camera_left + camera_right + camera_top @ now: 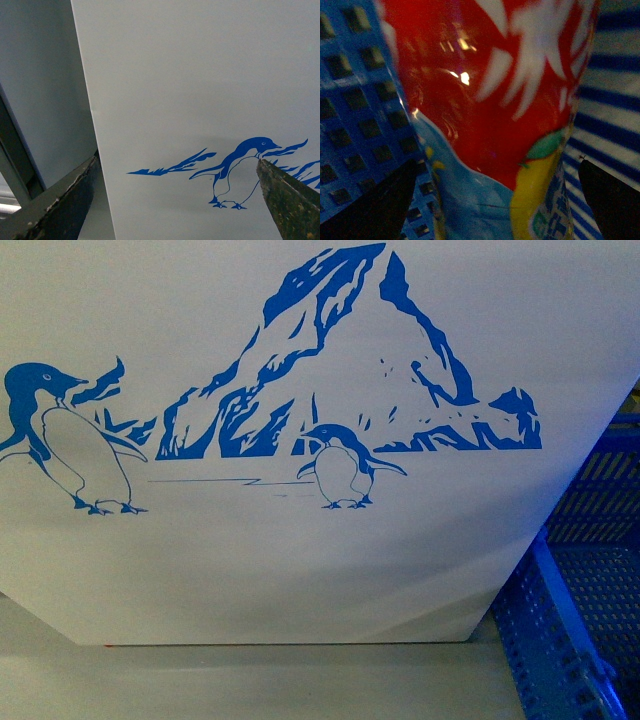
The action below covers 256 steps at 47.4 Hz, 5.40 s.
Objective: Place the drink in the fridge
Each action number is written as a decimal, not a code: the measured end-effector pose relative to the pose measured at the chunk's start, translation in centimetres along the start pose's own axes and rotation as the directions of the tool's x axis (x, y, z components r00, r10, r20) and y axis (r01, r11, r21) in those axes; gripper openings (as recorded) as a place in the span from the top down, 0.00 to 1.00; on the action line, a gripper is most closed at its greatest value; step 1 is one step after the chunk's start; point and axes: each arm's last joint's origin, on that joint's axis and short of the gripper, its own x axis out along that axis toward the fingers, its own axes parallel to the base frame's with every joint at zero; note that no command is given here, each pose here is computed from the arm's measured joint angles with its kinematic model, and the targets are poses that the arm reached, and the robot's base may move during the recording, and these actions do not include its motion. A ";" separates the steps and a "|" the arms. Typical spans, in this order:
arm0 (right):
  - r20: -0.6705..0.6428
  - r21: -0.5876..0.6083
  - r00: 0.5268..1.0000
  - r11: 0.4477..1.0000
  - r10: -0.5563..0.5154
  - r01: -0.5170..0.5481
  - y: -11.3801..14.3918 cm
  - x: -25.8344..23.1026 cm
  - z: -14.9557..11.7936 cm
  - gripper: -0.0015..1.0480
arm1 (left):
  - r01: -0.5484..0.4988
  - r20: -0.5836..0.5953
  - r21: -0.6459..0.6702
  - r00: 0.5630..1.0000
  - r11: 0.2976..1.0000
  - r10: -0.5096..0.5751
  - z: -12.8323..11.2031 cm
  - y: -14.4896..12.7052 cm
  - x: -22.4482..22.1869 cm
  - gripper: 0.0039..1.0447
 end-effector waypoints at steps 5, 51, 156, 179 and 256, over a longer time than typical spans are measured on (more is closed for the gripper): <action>-0.033 0.017 0.999 1.000 -0.021 0.021 -0.3 0.7 -1.0 0.07 | 0.000 0.000 0.000 1.000 1.000 0.000 0.0 0.0 0.0 0.08; 0.273 -0.085 0.942 0.980 0.194 -0.178 1.0 -13.1 4.6 0.59 | 0.000 0.000 0.000 1.000 1.000 0.000 0.0 0.0 0.0 0.08; 0.968 -0.055 0.196 0.893 0.157 -0.447 -7.9 -49.6 -8.0 0.59 | 0.000 0.000 0.000 1.000 1.000 0.000 0.0 0.0 0.0 0.08; 0.967 -0.054 0.198 0.893 0.158 -0.446 -7.9 -49.5 -8.0 0.59 | 0.000 0.000 0.000 1.000 1.000 0.000 0.0 0.0 0.0 0.08; 0.968 -0.056 0.197 0.894 0.158 -0.444 -7.9 -49.5 -8.0 0.60 | 0.181 -0.117 -0.121 0.974 0.976 -0.196 1.0 0.2 2.0 0.08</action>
